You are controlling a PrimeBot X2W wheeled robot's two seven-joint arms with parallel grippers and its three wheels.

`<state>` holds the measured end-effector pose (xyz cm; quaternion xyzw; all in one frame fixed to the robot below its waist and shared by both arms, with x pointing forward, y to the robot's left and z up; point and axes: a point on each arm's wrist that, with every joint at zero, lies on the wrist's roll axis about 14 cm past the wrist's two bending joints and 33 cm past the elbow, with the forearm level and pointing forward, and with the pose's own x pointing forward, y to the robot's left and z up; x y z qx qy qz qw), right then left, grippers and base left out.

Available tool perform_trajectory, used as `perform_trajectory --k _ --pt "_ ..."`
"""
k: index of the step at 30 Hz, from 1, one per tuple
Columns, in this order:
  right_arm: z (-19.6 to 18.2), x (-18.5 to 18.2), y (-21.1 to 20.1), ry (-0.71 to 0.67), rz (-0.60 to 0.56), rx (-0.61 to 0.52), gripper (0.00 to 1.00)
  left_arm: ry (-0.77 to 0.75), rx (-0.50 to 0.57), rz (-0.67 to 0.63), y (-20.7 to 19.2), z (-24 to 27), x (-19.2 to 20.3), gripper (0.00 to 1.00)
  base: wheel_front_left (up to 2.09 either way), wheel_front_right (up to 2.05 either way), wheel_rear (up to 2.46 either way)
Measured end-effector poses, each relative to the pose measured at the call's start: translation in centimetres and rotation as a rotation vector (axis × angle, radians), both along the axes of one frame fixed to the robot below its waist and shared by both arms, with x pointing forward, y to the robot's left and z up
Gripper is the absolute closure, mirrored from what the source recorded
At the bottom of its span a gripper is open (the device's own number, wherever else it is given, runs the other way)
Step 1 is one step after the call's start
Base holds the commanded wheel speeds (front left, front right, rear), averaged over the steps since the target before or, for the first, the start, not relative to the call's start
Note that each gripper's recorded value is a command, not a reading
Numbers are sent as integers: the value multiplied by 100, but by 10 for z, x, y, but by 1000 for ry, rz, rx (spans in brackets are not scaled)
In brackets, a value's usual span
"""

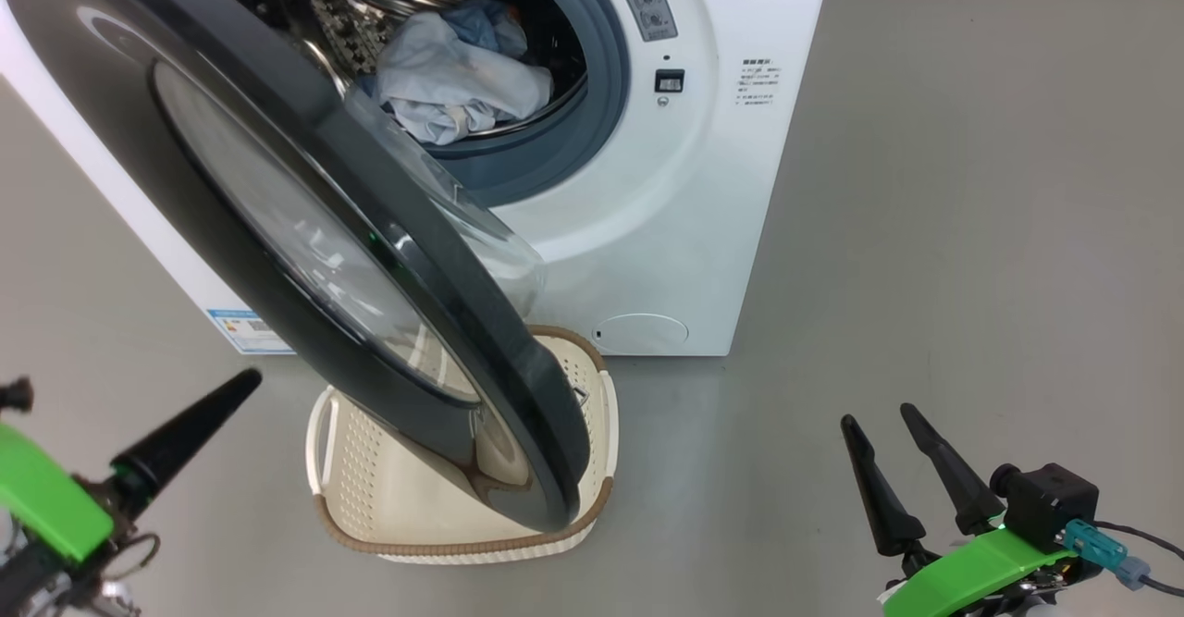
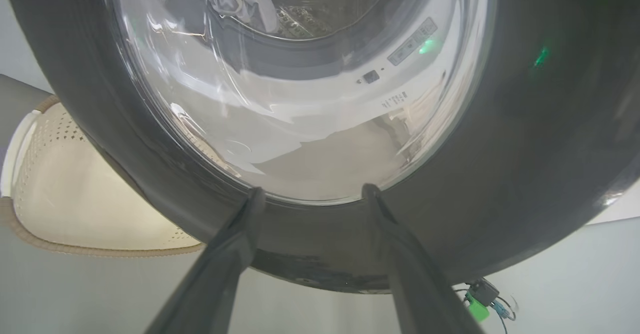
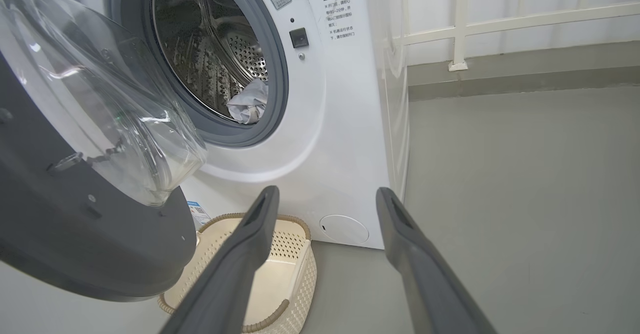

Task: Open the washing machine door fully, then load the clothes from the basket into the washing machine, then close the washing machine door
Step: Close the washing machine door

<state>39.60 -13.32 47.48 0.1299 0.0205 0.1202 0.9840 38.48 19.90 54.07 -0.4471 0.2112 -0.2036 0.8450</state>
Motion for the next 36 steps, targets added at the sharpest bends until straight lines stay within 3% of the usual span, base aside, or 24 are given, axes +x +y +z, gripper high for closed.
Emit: perform_trajectory --k 18,36 --pt "4 0 -25 -12 -41 -42 0 -8 59 337 25 -57 -24 0 0 0 0" --pt "7 -10 -49 -18 -107 -53 0 -144 444 371 25 -101 -41 0 0 0 0"
